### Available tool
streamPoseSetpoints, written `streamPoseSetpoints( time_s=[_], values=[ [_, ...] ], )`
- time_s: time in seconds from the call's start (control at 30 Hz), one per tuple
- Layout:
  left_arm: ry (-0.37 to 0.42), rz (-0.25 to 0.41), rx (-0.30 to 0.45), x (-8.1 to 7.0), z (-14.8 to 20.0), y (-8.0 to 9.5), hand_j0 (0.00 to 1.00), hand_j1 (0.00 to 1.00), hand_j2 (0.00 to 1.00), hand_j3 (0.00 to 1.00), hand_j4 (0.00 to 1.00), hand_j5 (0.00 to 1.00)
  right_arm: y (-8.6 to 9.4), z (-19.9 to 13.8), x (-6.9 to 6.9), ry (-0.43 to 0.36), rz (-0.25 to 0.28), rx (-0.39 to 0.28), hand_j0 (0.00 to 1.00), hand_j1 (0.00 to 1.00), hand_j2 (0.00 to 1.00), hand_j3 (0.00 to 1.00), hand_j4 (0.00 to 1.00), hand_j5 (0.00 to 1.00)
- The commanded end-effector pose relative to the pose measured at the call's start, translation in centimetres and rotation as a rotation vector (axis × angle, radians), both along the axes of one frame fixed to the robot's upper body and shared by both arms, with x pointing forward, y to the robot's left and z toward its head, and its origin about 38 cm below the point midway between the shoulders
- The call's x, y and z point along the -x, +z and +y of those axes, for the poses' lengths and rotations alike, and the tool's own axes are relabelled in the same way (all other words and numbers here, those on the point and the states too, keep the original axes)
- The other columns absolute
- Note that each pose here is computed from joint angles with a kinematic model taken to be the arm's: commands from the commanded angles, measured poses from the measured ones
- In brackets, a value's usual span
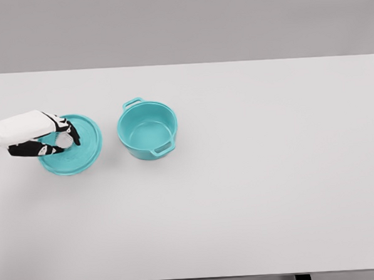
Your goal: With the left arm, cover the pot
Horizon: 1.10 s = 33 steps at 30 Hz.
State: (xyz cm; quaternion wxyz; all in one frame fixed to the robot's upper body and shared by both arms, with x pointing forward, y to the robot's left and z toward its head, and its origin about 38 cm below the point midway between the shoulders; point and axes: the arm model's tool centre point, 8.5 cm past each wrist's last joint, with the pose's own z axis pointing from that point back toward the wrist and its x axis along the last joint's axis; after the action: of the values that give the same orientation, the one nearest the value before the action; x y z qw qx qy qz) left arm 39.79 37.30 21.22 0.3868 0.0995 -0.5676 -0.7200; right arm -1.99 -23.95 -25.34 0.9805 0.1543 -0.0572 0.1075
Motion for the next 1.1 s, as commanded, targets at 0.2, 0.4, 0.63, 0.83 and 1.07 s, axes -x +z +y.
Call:
streamPoseSetpoints(
  time_s=[0.2,0.4,0.63,0.83,1.07],
  values=[
    [-0.022,-0.021,0.025,-0.2,-1.0,0.8,0.54,0.54,0.54,0.54,0.54,0.54,0.0,0.0,0.0,0.001,0.0,0.0,1.0,1.0,1.0,1.0,1.0,1.0],
    [-0.05,-0.04,0.03,-0.1,-1.9,1.4,0.54,0.54,0.54,0.54,0.54,0.54,0.0,0.0,0.0,0.001,0.0,0.0,1.0,1.0,1.0,1.0,1.0,1.0],
    [-0.079,-0.056,0.043,-0.3,-3.1,1.9,0.54,0.54,0.54,0.54,0.54,0.54,0.0,0.0,0.0,0.001,0.0,0.0,1.0,1.0,1.0,1.0,1.0,1.0],
    [-0.096,-0.068,0.06,-0.8,-4.1,2.1,0.54,0.54,0.54,0.54,0.54,0.54,0.0,0.0,0.0,0.001,0.0,0.0,1.0,1.0,1.0,1.0,1.0,1.0],
    [-0.129,-0.05,0.053,-1.4,-5.6,1.5,0.54,0.54,0.54,0.54,0.54,0.54,0.0,0.0,0.0,0.001,0.0,0.0,1.0,1.0,1.0,1.0,1.0,1.0]
  ],
)
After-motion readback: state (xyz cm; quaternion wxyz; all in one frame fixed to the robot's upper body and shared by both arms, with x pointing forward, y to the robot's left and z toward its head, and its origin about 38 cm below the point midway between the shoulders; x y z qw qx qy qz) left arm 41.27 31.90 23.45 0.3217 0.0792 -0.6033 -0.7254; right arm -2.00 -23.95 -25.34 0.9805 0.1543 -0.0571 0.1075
